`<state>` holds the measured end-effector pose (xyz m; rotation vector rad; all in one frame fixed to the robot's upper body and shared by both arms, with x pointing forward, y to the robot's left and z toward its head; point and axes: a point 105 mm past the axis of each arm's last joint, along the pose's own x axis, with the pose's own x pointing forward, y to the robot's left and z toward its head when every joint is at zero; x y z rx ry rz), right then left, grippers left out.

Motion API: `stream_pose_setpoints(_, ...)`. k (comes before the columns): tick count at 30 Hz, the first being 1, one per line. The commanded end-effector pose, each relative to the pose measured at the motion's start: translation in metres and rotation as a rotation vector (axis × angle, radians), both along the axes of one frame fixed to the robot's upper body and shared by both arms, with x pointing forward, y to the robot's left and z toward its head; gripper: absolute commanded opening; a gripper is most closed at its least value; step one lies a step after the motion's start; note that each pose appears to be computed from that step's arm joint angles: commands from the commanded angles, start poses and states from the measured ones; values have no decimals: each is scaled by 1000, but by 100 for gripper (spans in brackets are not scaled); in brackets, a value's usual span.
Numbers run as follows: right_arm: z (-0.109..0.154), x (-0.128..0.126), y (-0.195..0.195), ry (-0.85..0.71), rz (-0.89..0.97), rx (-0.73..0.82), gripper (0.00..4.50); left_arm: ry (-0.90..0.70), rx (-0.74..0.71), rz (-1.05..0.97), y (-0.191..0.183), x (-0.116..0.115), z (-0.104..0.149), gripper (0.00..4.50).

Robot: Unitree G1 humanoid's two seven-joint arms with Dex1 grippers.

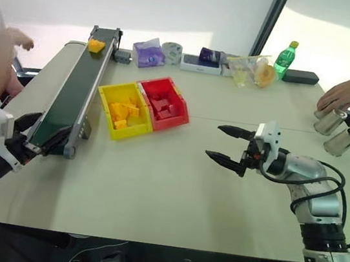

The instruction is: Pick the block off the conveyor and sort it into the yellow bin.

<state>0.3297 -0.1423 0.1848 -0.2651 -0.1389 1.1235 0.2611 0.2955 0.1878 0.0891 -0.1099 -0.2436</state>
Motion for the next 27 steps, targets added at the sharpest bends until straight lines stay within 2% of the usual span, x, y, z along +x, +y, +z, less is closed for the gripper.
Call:
stream_pose_setpoints(1,16,0,2,-57,11,12,450,-116,28,60,6,-13,21,447)
stream_pose_setpoints(4,17,0,2,-58,14,11,450,-152,18,161,17,-27,16,447)
stream_pose_setpoints(7,17,-1,3,-57,17,11,450,-148,18,304,31,-41,0,447)
stream_pose_setpoints(10,18,-2,5,-57,24,11,450,-148,-37,370,36,-45,-7,447)
stream_pose_setpoints(27,22,-2,11,-61,36,15,450,-155,-84,332,26,-25,1,447)
